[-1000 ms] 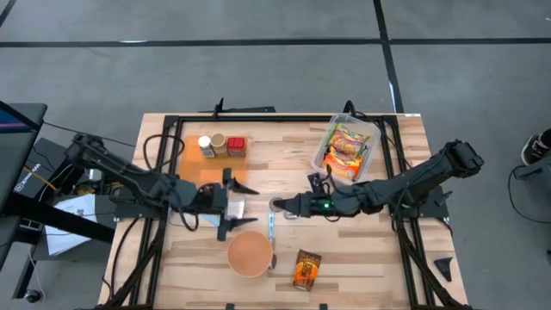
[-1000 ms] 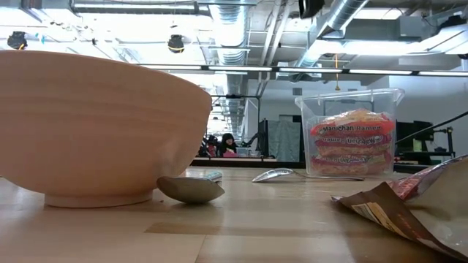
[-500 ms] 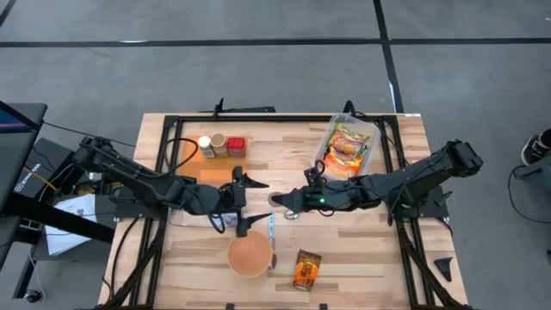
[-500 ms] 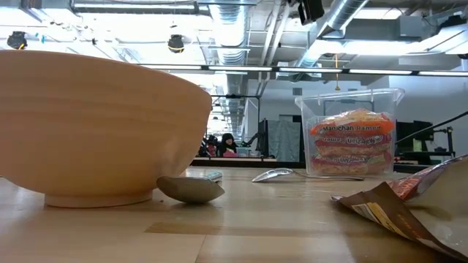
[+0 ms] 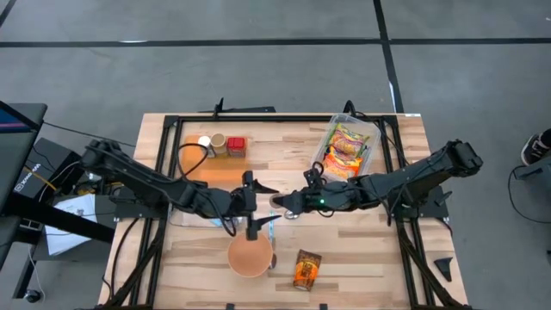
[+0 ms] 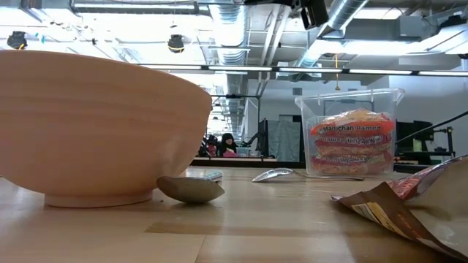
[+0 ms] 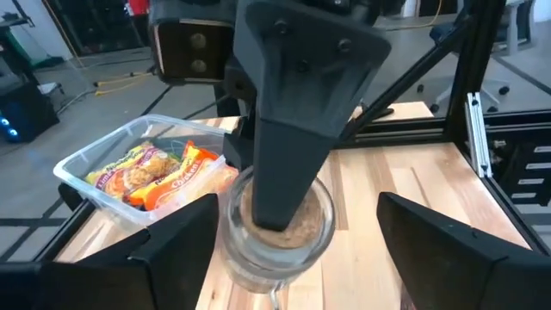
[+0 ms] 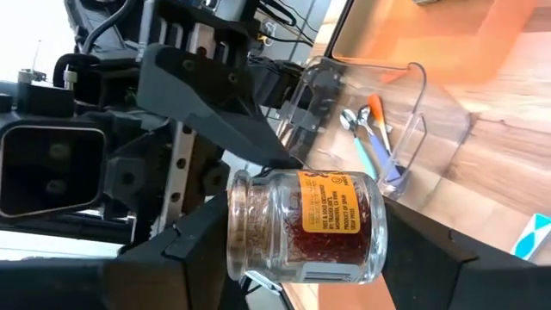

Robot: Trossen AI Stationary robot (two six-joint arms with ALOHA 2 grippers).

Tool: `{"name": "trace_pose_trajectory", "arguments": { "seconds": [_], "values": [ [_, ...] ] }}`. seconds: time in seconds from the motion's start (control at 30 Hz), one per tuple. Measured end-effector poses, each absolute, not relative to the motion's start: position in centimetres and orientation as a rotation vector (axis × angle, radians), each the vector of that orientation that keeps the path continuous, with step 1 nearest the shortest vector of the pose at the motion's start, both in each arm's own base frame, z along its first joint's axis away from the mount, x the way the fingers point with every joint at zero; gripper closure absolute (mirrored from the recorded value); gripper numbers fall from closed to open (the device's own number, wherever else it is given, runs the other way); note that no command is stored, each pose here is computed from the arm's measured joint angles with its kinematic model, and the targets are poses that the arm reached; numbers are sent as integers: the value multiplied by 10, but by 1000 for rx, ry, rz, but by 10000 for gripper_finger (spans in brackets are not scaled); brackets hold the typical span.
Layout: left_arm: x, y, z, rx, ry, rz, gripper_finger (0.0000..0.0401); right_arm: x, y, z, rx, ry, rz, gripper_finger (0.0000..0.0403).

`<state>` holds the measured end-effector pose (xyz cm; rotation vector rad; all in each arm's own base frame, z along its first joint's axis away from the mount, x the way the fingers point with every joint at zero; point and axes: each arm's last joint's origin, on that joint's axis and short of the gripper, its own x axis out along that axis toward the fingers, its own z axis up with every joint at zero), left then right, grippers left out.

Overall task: Pick & Place Food Item
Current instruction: Put the brown seasoning bottle into the orange bin

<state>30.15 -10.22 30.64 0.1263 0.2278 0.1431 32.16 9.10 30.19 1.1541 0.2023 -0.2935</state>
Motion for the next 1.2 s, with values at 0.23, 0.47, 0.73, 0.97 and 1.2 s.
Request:
{"name": "trace_pose_trajectory", "arguments": {
  "seconds": [0.23, 0.47, 0.73, 0.97, 1.2],
  "values": [
    [308, -99, 303, 116, 209, 188, 125, 322, 91, 302, 1147, 205, -293, 166],
    [309, -96, 304, 93, 205, 178, 220, 322, 91, 301, 1152, 205, -297, 166],
    [308, -98, 302, 104, 222, 171, 224, 322, 91, 301, 1142, 202, -292, 165],
    [307, -98, 305, 89, 216, 164, 230, 322, 92, 303, 1093, 178, -281, 114],
    [303, -96, 300, 104, 283, 171, 230, 323, 89, 303, 1099, 173, -290, 40]
  ]
}}
